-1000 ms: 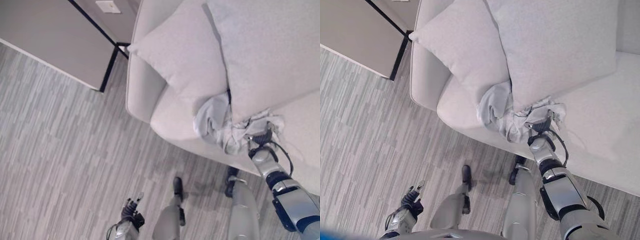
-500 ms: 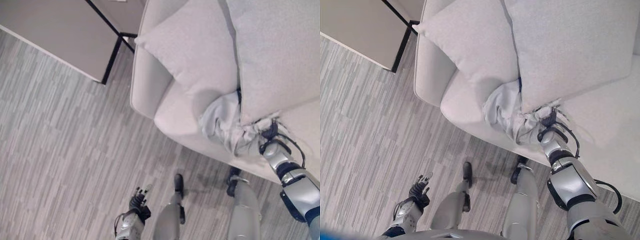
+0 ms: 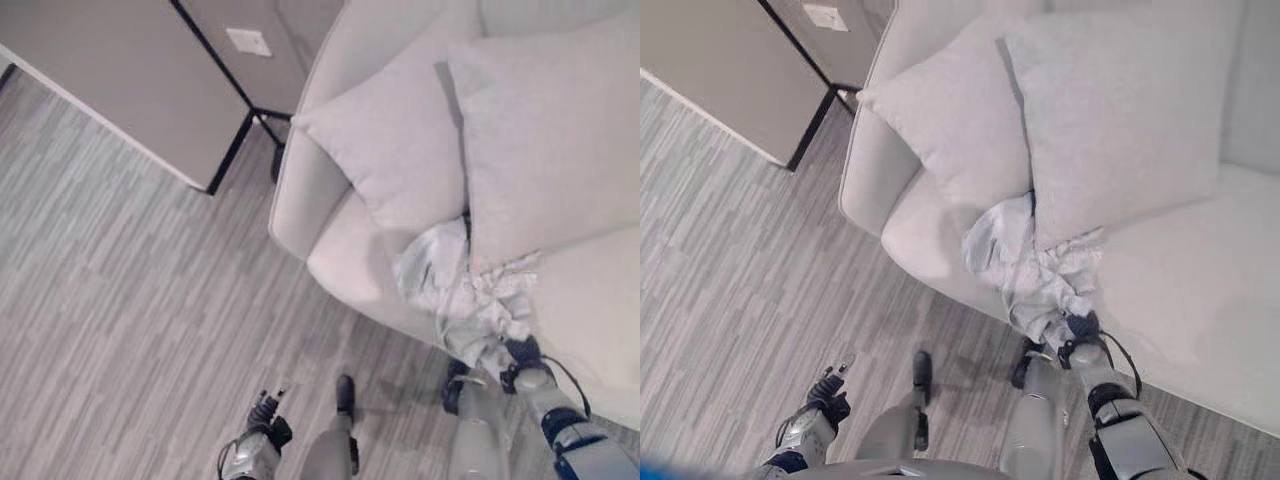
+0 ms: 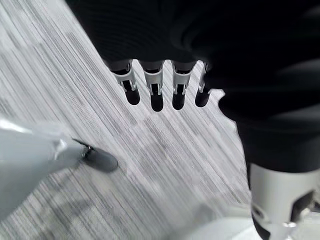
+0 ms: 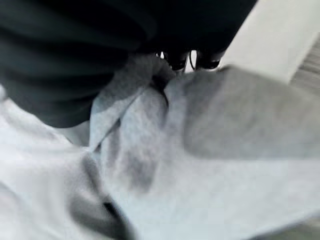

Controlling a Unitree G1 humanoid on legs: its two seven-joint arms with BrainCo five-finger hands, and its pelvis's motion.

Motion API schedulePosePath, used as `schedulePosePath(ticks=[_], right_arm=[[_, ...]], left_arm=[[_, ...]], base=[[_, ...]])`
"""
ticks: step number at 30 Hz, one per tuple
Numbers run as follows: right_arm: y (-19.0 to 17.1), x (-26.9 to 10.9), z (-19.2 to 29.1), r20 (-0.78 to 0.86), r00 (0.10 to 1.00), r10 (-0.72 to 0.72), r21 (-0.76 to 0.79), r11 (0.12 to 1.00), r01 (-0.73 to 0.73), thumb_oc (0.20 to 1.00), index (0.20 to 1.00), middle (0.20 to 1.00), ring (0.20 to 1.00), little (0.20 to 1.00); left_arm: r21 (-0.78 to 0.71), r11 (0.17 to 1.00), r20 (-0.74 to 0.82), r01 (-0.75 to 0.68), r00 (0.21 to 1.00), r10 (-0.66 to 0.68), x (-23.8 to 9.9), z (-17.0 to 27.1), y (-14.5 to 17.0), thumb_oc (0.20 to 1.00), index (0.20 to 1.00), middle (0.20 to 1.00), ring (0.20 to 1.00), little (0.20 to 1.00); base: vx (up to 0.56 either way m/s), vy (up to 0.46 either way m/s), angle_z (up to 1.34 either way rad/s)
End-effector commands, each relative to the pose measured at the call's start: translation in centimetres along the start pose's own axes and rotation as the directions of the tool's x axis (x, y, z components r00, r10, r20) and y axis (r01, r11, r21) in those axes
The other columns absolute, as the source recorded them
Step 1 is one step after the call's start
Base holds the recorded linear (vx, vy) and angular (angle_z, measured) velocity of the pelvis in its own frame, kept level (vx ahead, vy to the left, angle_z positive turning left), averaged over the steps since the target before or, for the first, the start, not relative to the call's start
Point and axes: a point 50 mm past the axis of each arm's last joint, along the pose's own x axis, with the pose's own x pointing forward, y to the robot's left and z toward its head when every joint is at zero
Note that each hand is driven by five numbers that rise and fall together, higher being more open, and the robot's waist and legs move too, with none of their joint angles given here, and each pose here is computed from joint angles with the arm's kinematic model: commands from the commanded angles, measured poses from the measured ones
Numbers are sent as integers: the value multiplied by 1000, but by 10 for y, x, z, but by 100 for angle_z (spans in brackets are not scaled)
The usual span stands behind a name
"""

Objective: Hang the clothes on the sofa on the clothes rack.

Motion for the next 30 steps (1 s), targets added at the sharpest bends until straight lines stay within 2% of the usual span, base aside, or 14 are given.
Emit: schedulePosePath(ticks=[1,3,5,9,12,13,16,17,18,20,21,22,27,30], right_arm=[[10,1,35,124,992,7,187,982,-31,200,200,200,200,200],[10,-14,55,246,969,26,391,912,-124,200,200,200,200,200],[13,-24,84,365,930,35,512,827,-232,200,200,200,200,200],[16,-31,113,454,890,45,556,766,-323,200,200,200,200,200],[12,-45,164,612,790,37,537,714,-449,200,200,200,200,200],[12,-45,164,612,790,36,537,714,-449,200,200,200,200,200],[-11,-63,225,764,644,-35,457,735,-501,200,200,200,200,200],[-11,-63,225,764,644,-35,457,735,-502,200,200,200,200,200],[-21,-75,254,823,565,-64,405,763,-503,200,200,200,200,200],[-34,-86,284,868,488,-92,366,781,-505,200,200,200,200,200],[-34,-86,285,869,487,-92,366,781,-506,200,200,200,200,200],[-49,-100,316,903,409,-132,336,810,-480,200,200,200,200,200],[-88,-118,368,914,328,-237,364,836,-411,200,200,200,200,200],[-128,-132,411,897,304,-320,413,851,-325,200,200,200,200,200]], left_arm=[[57,996,64,-65,996,61,3,19,24,1000,1000,1000,1000,1000],[55,997,73,-49,996,45,3,22,23,1000,1000,1000,1000,1000],[72,997,93,-16,996,9,1,25,15,1000,1000,1000,1000,1000],[116,993,103,35,994,-47,1,29,6,1000,1000,1000,1000,1000],[163,982,118,93,987,-113,0,36,-6,1000,1000,1000,1000,1000],[163,982,119,93,986,-113,0,36,-6,1000,1000,1000,1000,1000],[208,967,180,147,966,-185,-3,51,-20,1000,1000,1000,1000,1000],[208,967,181,147,966,-185,-3,52,-20,1000,1000,1000,1000,1000],[233,960,218,155,954,-207,-5,62,-25,1000,1000,1000,1000,1000],[272,950,257,150,941,-222,-6,72,-28,1000,1000,1000,1000,1000],[272,951,258,150,940,-222,-6,73,-28,1000,1000,1000,1000,1000],[302,943,312,143,919,-239,-10,86,-34,1000,1000,1000,1000,1000],[375,923,432,81,866,-252,-16,114,-40,1000,1000,1000,1000,1000],[439,898,555,8,783,-279,-24,149,-50,1000,1000,1000,1000,1000]], base=[[-3,90,-18],[-3,200,-21],[-29,212,-27],[-42,139,-14],[-74,152,-8],[-72,132,-9],[-54,113,-4],[-35,88,-15],[-40,73,-18],[-32,59,-15],[-40,47,-20],[-44,50,-18],[-17,27,-21],[-14,-7,-18]])
